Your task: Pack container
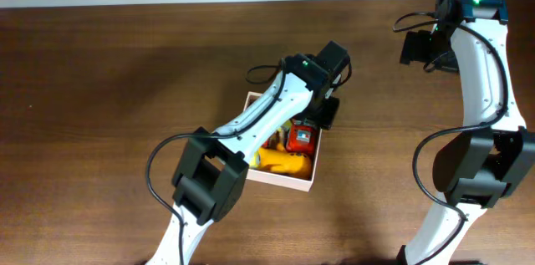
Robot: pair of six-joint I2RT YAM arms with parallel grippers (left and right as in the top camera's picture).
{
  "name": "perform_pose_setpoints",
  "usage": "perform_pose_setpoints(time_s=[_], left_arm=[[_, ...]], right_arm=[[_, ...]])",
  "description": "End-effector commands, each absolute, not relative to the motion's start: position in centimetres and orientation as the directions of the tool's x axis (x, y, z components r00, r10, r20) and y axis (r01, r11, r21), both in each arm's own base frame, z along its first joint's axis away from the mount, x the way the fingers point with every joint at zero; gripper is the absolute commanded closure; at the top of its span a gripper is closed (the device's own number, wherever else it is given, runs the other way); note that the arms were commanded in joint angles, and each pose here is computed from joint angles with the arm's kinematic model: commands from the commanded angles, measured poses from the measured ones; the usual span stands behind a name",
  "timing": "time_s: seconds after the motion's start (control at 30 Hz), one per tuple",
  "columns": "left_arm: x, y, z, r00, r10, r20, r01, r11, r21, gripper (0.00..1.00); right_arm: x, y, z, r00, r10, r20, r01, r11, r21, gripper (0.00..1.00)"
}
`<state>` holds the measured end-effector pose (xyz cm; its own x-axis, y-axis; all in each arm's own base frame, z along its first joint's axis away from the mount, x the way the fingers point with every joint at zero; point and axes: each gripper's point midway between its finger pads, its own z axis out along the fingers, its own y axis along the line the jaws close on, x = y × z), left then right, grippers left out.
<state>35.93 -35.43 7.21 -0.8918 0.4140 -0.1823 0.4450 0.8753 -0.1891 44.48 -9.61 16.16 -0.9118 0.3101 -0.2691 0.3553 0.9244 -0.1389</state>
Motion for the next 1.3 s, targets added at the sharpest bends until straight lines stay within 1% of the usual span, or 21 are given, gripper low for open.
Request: perform_pose_setpoints(time_s=[0.0,0.3,0.4,0.7,1.1,1.27], left_arm=[[36.7,-36.0,7.2,-0.891,0.400,-0.212,0.440,0.876,-0.198,0.47],[38.9,-36.4,7.6,-0.875,0.380,-0.301,0.440,0.883,-0.163,0.47],[39.5,-36.0,7.7,-0.870,0.375,-0.321,0.431,0.894,-0.125,0.47],[40.7,-34.8,7.7,-0.864,0.365,-0.346,0.406,0.912,-0.053,0.47],[43.2,-32.1,7.6,-0.884,0.304,-0.356,0.344,0.938,-0.053,0.47],[43.4,-31.8,7.6,-0.886,0.298,-0.356,0.338,0.940,-0.054,0.47]], right_arm=[[44.5,-9.5,15.9,-0.913,0.311,-0.264,0.355,0.924,-0.138,0.01],[44.5,-9.5,15.9,-0.913,0.311,-0.264,0.355,0.924,-0.138,0.01],[44.5,-9.5,15.9,-0.913,0.311,-0.264,0.355,0.924,-0.138,0.01],[44.5,-9.5,15.9,-0.913,0.311,-0.264,0.355,0.924,-0.138,0.01],[44.5,-9.5,15.9,-0.913,0.311,-0.264,0.355,0.924,-0.138,0.01],[44.5,-9.5,15.9,-0.913,0.311,-0.264,0.355,0.924,-0.138,0.01]])
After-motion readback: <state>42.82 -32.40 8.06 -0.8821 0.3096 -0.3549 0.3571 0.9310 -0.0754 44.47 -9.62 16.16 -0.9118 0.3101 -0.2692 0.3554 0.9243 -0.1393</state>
